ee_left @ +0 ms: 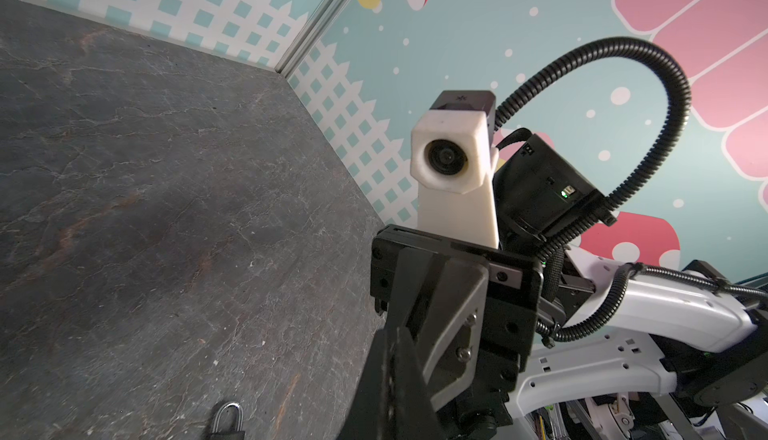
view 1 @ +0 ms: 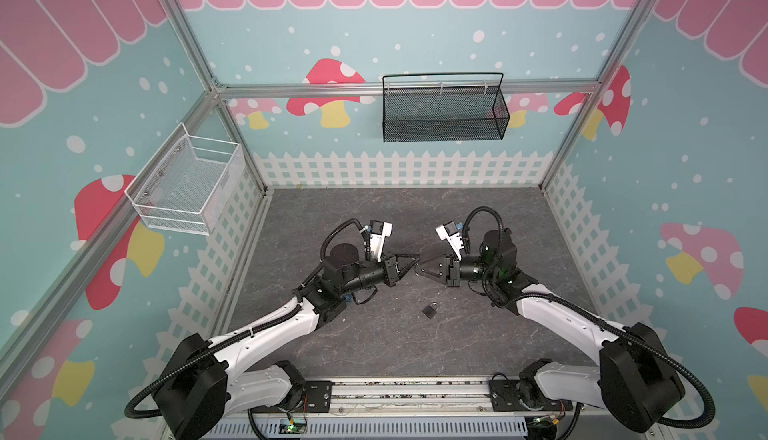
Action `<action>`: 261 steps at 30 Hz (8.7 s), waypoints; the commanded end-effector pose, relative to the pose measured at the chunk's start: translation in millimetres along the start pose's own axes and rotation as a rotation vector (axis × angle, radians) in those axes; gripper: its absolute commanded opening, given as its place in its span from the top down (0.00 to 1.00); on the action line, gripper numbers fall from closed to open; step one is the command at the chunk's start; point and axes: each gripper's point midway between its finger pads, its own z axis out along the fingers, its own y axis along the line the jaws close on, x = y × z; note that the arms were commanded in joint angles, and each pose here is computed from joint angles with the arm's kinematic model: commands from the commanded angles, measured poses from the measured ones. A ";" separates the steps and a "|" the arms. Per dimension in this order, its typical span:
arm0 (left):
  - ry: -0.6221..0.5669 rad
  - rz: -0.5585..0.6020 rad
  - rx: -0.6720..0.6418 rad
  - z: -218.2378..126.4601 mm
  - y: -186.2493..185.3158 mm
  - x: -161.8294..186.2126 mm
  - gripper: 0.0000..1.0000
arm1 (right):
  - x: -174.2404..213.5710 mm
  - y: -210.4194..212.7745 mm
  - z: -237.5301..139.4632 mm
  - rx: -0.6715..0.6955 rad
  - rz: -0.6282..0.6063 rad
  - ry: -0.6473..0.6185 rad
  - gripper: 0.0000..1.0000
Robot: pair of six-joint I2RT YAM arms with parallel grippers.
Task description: Unlock with the key
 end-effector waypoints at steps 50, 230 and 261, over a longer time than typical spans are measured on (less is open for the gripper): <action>0.839 0.303 -0.821 57.5 131.3 196.5 0.41 | 139.7 -128.3 -112.5 0.659 0.374 0.029 1.00; 0.020 -0.661 -0.966 -11.0 126.3 94.2 1.00 | 117.6 -88.0 37.0 0.558 0.475 0.043 1.00; 0.016 -0.649 -0.964 -9.7 124.6 90.4 1.00 | 90.1 -78.8 37.6 0.548 0.407 0.005 1.00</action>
